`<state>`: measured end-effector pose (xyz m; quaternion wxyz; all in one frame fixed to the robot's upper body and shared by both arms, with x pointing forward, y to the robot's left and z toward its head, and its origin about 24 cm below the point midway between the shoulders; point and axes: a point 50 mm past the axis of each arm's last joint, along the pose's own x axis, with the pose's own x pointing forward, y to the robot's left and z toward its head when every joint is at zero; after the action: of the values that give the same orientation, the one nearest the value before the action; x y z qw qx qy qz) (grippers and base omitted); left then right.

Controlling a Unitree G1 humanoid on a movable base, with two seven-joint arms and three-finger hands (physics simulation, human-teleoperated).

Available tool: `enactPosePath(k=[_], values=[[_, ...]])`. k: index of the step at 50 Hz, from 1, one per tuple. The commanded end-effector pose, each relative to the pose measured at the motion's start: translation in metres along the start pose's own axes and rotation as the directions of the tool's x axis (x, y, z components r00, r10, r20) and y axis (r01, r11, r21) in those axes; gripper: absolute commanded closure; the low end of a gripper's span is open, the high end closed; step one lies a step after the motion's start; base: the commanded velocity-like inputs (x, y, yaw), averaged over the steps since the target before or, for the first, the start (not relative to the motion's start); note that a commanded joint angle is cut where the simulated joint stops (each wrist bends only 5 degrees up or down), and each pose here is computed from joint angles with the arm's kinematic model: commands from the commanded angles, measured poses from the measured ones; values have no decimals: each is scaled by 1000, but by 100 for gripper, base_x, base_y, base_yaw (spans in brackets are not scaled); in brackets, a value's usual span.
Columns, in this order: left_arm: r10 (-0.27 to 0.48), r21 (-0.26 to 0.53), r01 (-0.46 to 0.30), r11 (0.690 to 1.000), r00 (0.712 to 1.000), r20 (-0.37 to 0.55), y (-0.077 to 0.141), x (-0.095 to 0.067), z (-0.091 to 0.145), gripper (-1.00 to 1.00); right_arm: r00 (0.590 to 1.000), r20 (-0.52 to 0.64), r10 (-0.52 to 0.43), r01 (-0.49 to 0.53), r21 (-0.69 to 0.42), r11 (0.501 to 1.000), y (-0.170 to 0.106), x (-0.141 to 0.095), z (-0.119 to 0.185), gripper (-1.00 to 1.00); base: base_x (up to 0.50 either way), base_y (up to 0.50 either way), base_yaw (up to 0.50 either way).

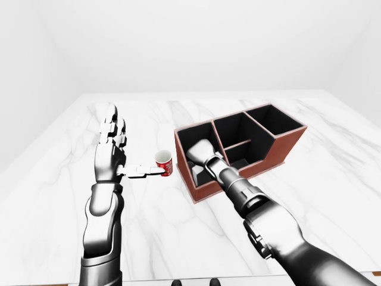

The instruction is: Pick up the book and place it in the left compartment of the caddy.

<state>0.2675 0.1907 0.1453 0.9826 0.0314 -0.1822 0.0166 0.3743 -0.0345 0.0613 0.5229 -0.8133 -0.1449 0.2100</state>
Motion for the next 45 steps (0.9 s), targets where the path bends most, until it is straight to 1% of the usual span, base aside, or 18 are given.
enactPosePath(k=[1, 6, 17, 19, 24, 25, 30, 31, 33, 43, 45], values=[[1, 0, -1, 1000, 1000, -5, 1, -1, -1, -100, 1000, -2, -30, 30, 10, 999, -5, 1, 0, 67, 0, 0, 0], [1, 0, -1, 1000, 1000, -6, 1, -2, -1, -100, 1000, -1, -31, 31, 12, 999, -4, 1, 1, 60, 0, 0, 0], [-2, 5, 2, 1000, 1000, 14, 1, 1, 3, -100, 1000, 1, -30, 30, 10, 1000, -6, 1, 2, 51, 0, 0, 0], [-3, 5, 3, 1000, 1000, 17, 1, 2, 4, -100, 999, -1, -32, 32, 10, 999, -7, 2, 1, 43, 0, 0, 0], [-4, 6, 4, 1000, 1000, 23, 1, 3, 5, -100, 999, -3, -32, 32, 8, 999, -7, 2, 0, 41, 0, 0, 0], [-5, 6, 4, 1000, 1000, 25, 1, 3, 6, -100, 1000, -3, -31, 31, 9, 999, -7, 2, 0, 38, 0, 0, 0], [-7, 7, 7, 1000, 1000, 25, 0, 3, 6, -100, 999, -2, -33, 33, 9, 999, -7, 2, 0, 38, 0, 0, 0], [-6, 6, 6, 1000, 1000, 26, 1, 3, 6, -100, 999, -1, -35, 35, 8, 999, -7, 2, 1, 36, 0, 0, 0], [-7, 7, 6, 1000, 1000, 26, 1, 3, 6, -100, 999, 0, -34, 34, 8, 999, -7, 2, 1, 26, 0, 0, 0], [-6, 7, 6, 1000, 1000, 27, 1, 1, 6, -100, 999, 5, -37, 37, 9, 999, -9, 2, 3, 22, 0, 0, 0], [-6, 7, 6, 1000, 1000, 25, 1, 1, 6, -100, 999, 5, -37, 37, 10, 999, -9, 2, 3, 16, 0, 0, 0]])
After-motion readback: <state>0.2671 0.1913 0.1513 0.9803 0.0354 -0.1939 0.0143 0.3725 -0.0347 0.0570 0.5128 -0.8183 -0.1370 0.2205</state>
